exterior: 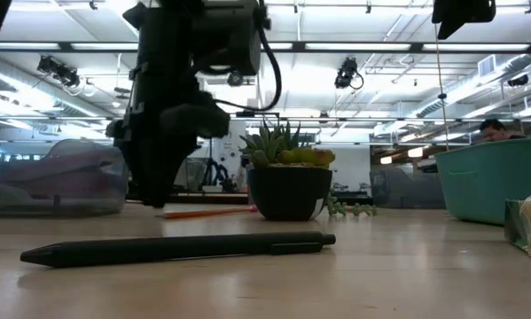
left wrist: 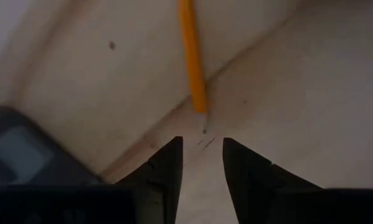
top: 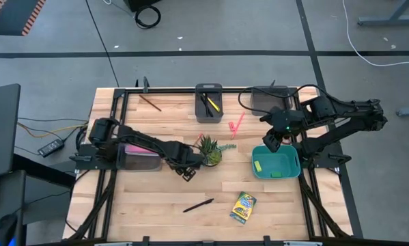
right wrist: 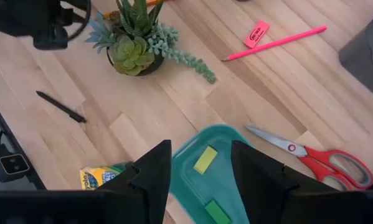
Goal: Sort crayons/erasers/pens/pencils in bins
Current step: Put the orange pencil into the right black bin
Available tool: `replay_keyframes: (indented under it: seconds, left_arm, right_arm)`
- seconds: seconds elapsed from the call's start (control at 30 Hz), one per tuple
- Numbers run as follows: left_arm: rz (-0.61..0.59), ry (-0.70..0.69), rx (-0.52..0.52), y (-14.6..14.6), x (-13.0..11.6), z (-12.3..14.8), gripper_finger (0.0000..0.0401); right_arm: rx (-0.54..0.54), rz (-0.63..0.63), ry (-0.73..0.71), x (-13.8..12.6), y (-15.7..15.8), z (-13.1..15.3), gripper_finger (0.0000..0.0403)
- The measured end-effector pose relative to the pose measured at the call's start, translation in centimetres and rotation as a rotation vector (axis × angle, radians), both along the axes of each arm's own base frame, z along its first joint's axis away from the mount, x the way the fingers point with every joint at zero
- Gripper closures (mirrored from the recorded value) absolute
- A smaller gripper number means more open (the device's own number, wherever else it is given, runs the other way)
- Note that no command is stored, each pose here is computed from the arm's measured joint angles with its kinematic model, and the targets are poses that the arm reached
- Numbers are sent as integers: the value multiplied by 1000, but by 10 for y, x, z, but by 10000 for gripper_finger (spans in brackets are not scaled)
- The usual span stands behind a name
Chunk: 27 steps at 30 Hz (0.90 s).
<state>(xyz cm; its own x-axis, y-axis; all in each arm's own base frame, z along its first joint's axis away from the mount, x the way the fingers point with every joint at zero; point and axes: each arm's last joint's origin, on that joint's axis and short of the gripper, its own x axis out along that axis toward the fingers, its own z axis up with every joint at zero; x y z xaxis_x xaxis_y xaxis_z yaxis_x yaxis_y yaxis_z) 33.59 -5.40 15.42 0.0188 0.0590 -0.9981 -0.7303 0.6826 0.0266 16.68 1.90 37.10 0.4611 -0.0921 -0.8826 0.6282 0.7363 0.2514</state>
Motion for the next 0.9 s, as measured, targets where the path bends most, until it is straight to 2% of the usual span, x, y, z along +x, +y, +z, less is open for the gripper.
replay_keyframes:
  seconds: [0.3,0.9]
  left_arm:
    - [-7,-19,-16,-8,5,-10,291]
    - [76,-24,9,19,8,-7,296]
  right_arm:
    - [3,2,1,0,0,0,230]
    - [26,8,3,0,1,0,230]
